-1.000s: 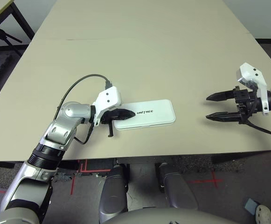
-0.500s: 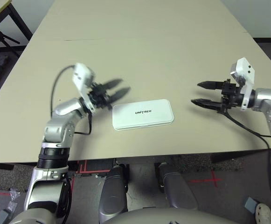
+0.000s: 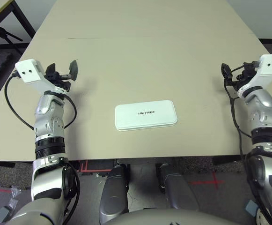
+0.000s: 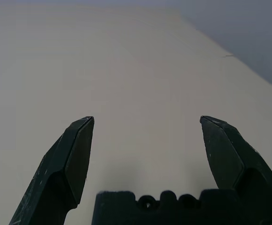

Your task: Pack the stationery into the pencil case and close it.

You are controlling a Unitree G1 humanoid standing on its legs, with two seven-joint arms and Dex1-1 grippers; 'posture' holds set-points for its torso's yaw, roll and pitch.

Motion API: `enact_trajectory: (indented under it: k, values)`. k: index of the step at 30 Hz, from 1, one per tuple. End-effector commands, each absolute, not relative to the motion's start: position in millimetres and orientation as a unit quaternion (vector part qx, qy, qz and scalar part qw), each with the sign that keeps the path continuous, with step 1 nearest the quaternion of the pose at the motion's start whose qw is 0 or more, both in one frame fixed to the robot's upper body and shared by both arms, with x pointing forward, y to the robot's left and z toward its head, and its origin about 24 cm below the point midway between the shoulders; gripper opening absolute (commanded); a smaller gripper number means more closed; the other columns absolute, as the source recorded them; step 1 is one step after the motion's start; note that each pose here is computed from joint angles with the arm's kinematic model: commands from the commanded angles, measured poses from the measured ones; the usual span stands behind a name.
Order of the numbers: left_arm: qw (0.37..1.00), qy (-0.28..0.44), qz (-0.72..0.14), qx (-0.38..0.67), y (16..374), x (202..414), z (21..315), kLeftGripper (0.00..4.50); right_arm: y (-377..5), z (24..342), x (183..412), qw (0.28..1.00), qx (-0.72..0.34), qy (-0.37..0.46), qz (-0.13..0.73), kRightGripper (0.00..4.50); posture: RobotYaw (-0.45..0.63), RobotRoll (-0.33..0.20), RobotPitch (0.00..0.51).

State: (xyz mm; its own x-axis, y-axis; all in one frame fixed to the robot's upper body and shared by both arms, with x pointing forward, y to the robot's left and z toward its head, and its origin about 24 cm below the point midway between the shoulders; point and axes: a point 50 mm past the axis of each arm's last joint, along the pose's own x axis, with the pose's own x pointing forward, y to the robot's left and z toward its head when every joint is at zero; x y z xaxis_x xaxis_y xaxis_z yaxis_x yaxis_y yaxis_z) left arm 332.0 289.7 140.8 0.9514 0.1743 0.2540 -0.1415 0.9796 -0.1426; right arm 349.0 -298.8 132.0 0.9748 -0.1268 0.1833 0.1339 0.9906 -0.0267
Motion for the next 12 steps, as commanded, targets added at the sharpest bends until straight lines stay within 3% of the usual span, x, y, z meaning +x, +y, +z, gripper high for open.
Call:
enact_trajectory:
  k: [1, 12]
  values:
    - [0.984, -0.134, 0.109, -0.055, 295.9, 330.0, 135.1, 4.49, -303.2, 124.2, 345.1, 0.99, -0.018, -0.098, -0.098, 4.5, -0.09, 0.0, 0.2]
    - [0.983, -0.136, 0.115, -0.038, 295.3, 328.6, 132.1, 4.49, -298.1, 121.4, 346.3, 0.99, -0.01, -0.104, -0.095, 4.5, -0.08, 0.0, 0.206]
